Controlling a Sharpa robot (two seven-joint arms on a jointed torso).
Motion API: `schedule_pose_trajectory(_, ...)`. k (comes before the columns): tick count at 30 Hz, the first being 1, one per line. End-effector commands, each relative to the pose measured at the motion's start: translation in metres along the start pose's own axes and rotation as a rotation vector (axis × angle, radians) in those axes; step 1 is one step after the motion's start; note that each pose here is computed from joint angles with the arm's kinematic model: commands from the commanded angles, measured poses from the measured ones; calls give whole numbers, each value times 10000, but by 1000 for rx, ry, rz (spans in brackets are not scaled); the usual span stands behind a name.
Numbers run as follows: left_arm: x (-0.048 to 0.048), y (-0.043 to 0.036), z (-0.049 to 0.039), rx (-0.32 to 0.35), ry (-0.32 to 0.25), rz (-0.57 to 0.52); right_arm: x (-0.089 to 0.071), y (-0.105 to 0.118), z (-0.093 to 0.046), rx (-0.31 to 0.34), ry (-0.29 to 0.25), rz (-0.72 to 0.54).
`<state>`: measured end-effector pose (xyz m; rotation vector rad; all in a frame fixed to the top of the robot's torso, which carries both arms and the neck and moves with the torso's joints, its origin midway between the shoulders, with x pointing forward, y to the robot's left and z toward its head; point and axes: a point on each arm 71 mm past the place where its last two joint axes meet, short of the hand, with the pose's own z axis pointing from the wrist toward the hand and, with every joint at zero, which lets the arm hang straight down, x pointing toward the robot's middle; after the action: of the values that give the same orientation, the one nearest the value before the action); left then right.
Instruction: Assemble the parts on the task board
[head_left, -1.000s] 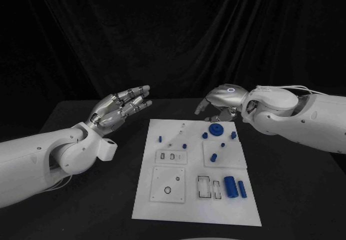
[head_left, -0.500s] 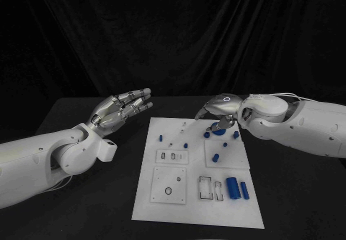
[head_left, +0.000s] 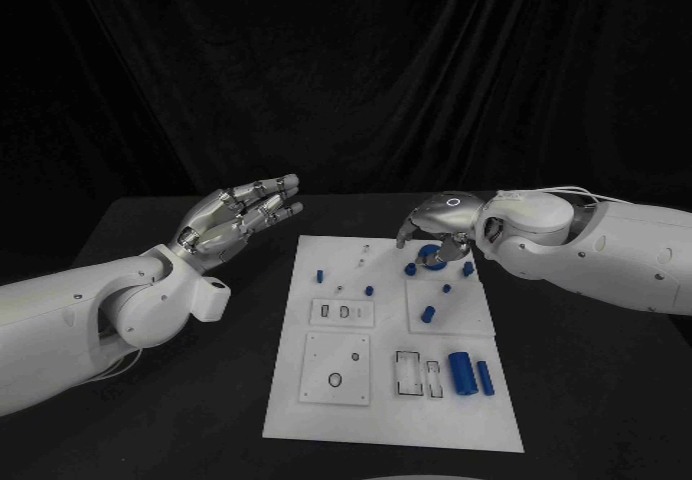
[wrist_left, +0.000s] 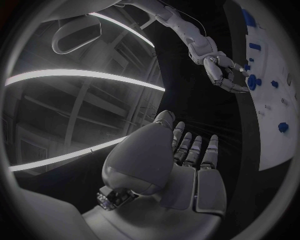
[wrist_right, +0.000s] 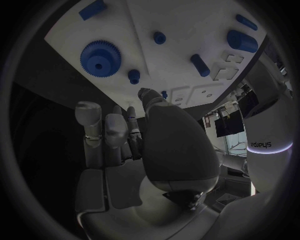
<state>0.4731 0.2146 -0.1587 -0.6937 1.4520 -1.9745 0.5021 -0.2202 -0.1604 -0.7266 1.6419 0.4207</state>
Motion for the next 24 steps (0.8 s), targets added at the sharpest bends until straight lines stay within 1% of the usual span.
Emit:
schedule_pose_trajectory(1, 19, -100, 14, 132, 19, -16, 59, -5, -16, -3, 25, -4)
schedule_pose_trajectory(12, 6, -87, 32, 129, 21, -16, 144, -2, -12, -2, 30, 4)
schedule_pose_trajectory(18, 7, -77, 45, 125, 25, -18, 213, -6, 14, -1, 31, 8)
schedule_pose_trajectory(24, 12, -64, 58, 116, 30, -22, 286, 13, 48, -11, 20, 14)
